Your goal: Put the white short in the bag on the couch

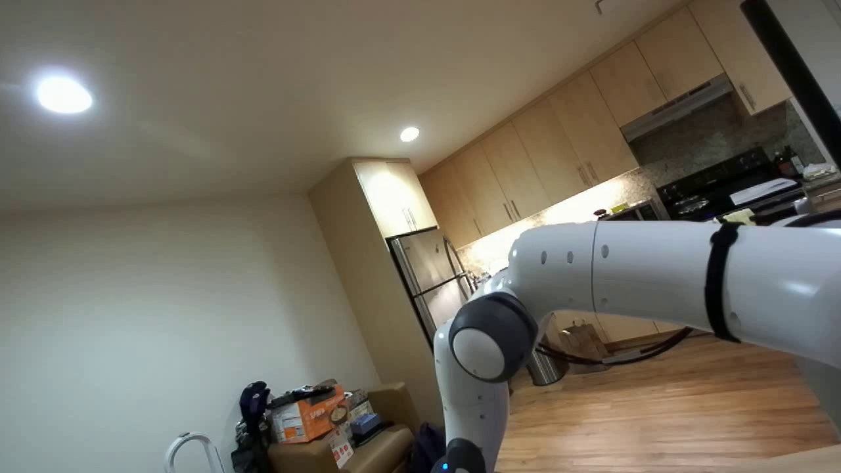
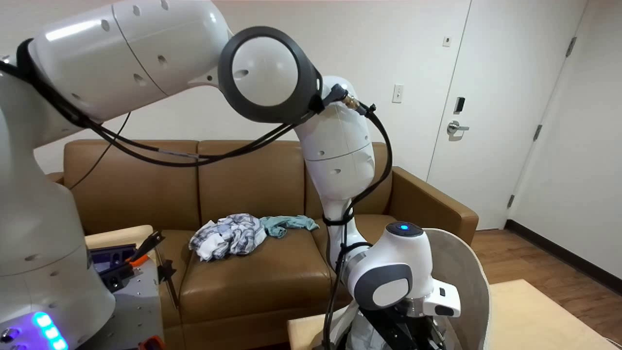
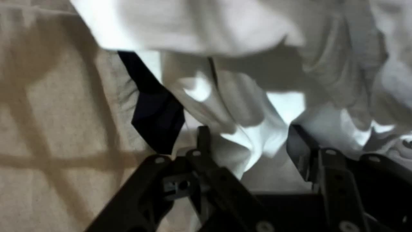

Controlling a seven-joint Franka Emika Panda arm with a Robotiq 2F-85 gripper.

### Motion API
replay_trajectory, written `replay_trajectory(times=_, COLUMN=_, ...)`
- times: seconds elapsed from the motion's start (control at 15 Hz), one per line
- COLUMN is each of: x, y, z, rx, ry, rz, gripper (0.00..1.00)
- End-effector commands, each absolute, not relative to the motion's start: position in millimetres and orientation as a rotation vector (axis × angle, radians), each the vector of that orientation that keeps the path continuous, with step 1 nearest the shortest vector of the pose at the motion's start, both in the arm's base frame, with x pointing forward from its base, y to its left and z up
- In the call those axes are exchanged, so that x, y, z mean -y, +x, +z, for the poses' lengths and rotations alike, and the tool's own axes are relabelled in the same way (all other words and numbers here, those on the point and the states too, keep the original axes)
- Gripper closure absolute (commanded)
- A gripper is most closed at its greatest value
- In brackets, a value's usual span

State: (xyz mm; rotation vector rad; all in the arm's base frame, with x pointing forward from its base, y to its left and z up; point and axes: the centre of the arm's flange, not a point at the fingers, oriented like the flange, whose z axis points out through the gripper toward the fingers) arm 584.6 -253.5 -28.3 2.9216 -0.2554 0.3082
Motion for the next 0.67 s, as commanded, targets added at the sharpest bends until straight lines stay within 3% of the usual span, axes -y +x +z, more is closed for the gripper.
replay_trajectory(times=0.0, x=257, y=602, z=-41, rx=0.228, ry=2.935, rz=0.246, gripper=0.66)
replay_trajectory(times=0.27, x=271, y=600, z=-52, rx=0.272, ry=2.942, rz=0.064, gripper=0.91)
replay_trajectory(times=0.47, x=281, y=601, z=-70, rx=0.246, ry=3.013, rz=-0.210, gripper=0.95)
replay_trajectory(times=0.6, x=284, y=595, z=-84, rx=0.206, ry=3.027, rz=-0.354, gripper=0.92)
